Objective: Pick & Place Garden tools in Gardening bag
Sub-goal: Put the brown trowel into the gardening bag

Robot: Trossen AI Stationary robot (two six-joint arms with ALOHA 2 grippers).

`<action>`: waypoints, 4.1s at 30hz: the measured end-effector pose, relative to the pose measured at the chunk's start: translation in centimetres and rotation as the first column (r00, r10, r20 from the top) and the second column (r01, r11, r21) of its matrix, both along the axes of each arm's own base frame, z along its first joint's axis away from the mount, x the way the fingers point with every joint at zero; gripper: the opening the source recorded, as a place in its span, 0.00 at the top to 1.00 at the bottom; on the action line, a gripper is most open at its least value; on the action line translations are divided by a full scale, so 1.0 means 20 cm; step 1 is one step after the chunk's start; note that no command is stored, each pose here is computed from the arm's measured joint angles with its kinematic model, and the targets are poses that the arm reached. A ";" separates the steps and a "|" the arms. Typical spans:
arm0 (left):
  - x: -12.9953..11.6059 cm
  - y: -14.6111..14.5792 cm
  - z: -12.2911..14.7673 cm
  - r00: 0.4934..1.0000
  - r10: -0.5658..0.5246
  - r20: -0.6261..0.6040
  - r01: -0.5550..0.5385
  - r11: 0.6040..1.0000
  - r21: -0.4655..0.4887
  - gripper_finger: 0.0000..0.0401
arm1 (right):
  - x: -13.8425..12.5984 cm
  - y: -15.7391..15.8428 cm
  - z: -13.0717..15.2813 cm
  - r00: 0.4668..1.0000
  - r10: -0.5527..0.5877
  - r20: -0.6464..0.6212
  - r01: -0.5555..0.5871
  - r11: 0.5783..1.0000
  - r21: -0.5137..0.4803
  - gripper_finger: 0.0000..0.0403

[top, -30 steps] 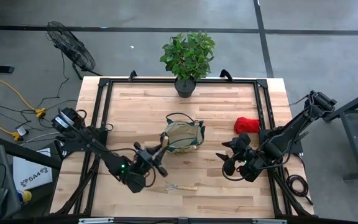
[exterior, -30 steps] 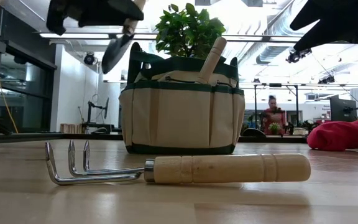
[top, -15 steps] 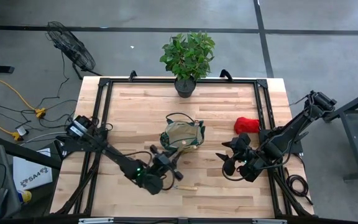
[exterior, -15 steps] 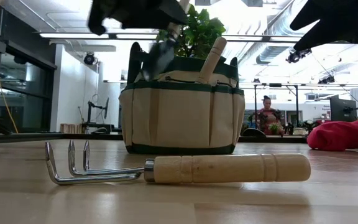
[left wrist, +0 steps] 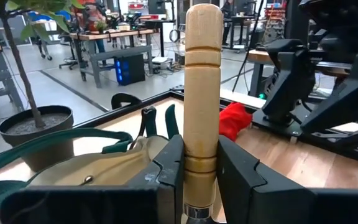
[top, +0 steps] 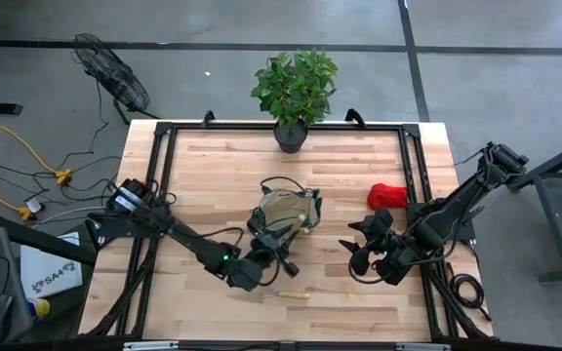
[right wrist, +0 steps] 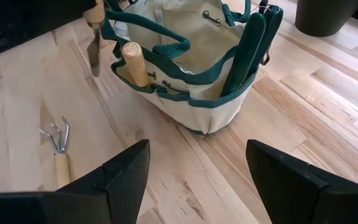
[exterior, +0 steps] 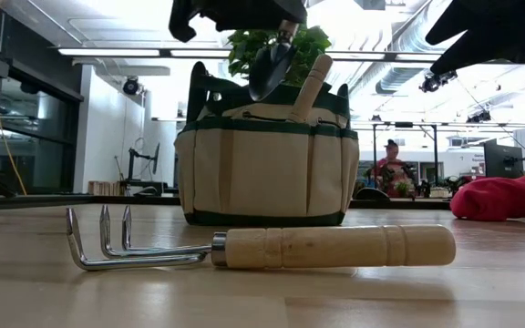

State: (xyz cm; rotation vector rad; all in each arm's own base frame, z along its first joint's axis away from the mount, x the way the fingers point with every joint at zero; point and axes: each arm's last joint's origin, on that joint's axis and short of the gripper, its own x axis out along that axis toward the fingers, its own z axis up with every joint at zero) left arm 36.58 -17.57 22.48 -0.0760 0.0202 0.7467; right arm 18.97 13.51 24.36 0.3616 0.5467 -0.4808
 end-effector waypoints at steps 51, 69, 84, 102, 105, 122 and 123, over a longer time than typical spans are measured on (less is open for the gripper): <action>0.10 0.13 -0.24 0.973 0.201 -0.111 -0.189 0.975 0.113 0.85 | 0.00 0.00 0.00 1.000 0.004 -0.005 -0.004 1.000 -0.008 0.36; 0.10 0.13 -0.25 0.970 0.222 -0.102 -0.211 0.971 0.110 0.62 | 0.00 0.00 0.00 1.000 0.006 -0.006 -0.006 1.000 -0.004 0.36; 0.12 0.12 -0.21 0.967 0.229 -0.112 -0.214 0.968 0.130 0.60 | 0.00 0.00 0.00 1.000 0.002 -0.003 -0.002 1.000 0.001 0.36; 0.18 0.09 -0.08 0.962 0.227 -0.151 -0.198 0.962 0.190 0.78 | 0.00 0.00 0.00 1.000 0.002 -0.003 -0.002 1.000 0.003 0.36; 0.18 0.09 -0.08 0.961 0.228 -0.156 -0.196 0.961 0.195 0.92 | 0.00 0.00 0.00 1.000 0.002 -0.003 -0.002 1.000 0.003 0.36; 0.17 0.08 -0.08 0.953 0.249 -0.174 -0.209 0.952 0.223 0.89 | 0.00 0.00 0.00 1.000 0.004 -0.005 -0.004 1.000 0.005 0.36; 0.17 0.08 -0.08 0.953 0.249 -0.173 -0.209 0.953 0.221 0.86 | 0.00 0.00 0.00 1.000 0.004 -0.005 -0.004 1.000 0.005 0.36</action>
